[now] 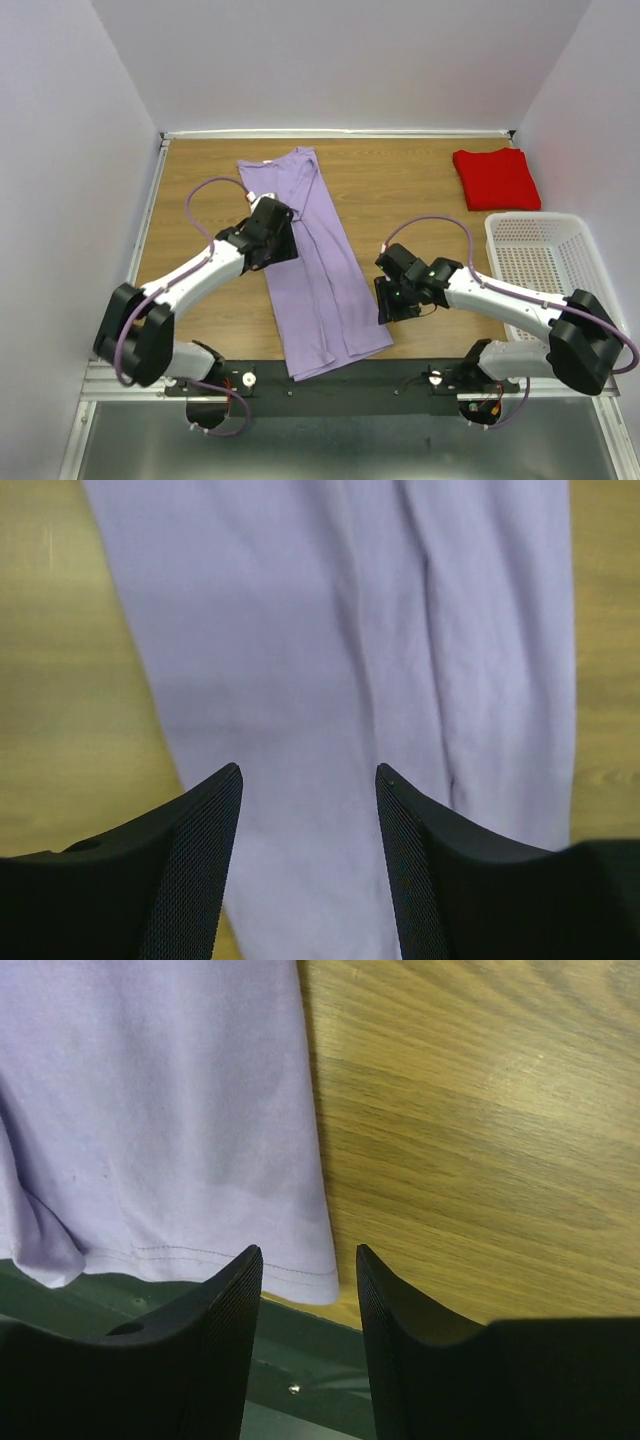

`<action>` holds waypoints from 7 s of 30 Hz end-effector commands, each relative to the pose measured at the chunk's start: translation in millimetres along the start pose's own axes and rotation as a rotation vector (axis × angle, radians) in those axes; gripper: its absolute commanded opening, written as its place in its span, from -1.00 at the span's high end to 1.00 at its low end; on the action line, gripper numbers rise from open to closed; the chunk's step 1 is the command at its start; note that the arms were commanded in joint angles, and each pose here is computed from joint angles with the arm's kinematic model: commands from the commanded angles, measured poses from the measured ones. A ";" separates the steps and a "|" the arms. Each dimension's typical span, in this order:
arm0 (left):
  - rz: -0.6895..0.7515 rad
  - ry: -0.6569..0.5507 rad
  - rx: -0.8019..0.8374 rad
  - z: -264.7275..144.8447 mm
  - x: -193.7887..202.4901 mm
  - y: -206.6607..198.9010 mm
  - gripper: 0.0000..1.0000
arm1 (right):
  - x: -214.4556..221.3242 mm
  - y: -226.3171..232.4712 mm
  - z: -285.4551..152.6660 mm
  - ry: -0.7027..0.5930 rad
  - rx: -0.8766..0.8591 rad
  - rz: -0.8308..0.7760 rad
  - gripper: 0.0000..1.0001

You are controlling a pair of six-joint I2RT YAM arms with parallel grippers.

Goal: Fold and stack the t-shirts
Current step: Fold the tshirt

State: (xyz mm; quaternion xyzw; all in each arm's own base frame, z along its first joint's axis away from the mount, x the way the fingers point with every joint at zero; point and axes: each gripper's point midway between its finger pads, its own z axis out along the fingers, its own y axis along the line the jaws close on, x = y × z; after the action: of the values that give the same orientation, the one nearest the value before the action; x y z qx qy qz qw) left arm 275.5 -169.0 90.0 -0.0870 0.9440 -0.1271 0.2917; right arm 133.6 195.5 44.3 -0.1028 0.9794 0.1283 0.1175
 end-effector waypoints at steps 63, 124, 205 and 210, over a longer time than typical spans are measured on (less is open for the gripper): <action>-0.031 -0.393 0.142 -72.1 -94.2 14.8 -0.67 | 7.2 11.6 13.8 0.077 0.017 0.123 -0.05; 0.075 0.492 -0.059 -51.8 172.4 26.1 -0.08 | 23.9 3.3 14.3 0.114 0.061 0.081 0.99; 0.135 -0.043 0.001 63.3 -114.2 -16.4 1.00 | -295.0 -36.2 -5.9 -0.379 0.241 -0.045 0.99; 0.109 -0.050 -0.002 72.6 -114.4 -8.3 1.00 | -308.6 -32.9 1.8 -0.400 0.221 -0.037 0.99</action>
State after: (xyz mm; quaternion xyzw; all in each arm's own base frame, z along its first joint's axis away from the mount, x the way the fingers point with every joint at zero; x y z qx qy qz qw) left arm 397.3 -173.6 99.6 -0.0254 0.9457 -0.1207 0.3006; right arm 411.7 208.5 106.0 -0.0832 0.9527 0.0219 0.2914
